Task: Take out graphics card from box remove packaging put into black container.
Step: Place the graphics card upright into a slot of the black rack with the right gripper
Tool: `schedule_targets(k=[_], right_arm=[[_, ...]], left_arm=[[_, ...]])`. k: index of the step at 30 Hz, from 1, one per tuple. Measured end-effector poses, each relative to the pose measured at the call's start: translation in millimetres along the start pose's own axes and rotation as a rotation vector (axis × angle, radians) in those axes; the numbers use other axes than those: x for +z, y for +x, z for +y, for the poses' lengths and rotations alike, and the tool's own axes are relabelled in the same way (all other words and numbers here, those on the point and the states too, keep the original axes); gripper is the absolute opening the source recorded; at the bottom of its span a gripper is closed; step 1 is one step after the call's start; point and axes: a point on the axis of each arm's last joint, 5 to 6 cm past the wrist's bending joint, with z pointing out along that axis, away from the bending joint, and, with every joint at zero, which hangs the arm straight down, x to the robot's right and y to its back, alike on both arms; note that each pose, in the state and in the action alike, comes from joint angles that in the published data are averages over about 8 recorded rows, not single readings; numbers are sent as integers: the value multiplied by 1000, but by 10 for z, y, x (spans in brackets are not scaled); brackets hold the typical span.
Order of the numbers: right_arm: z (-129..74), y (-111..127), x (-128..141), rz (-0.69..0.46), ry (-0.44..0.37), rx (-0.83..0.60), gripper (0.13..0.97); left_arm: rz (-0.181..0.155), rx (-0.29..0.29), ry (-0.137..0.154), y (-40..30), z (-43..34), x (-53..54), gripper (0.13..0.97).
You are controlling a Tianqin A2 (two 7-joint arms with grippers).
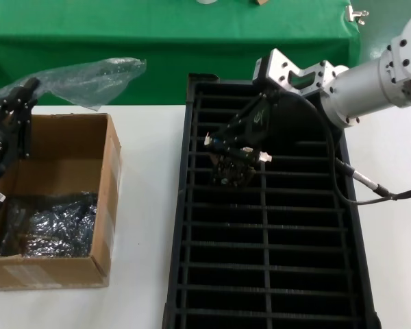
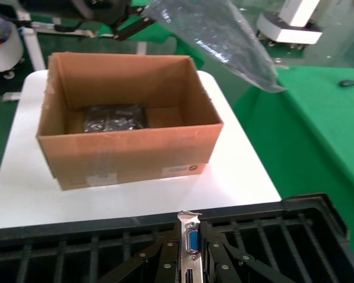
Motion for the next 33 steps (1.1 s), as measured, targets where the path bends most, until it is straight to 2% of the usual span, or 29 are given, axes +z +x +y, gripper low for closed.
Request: schedule_targets(k=[18,30,33], right_arm=[[-36,15,196,-82,-4,-49,183],[-120,-78,208,-55,15,-60,226],[-134,-121,180,-36,27,-62,267]], left_arm=[[5,0,8,-6,16,-16,138],[5,-5,19,-18,35,-25,138],[4,-6,23,-26,28,-13,138]])
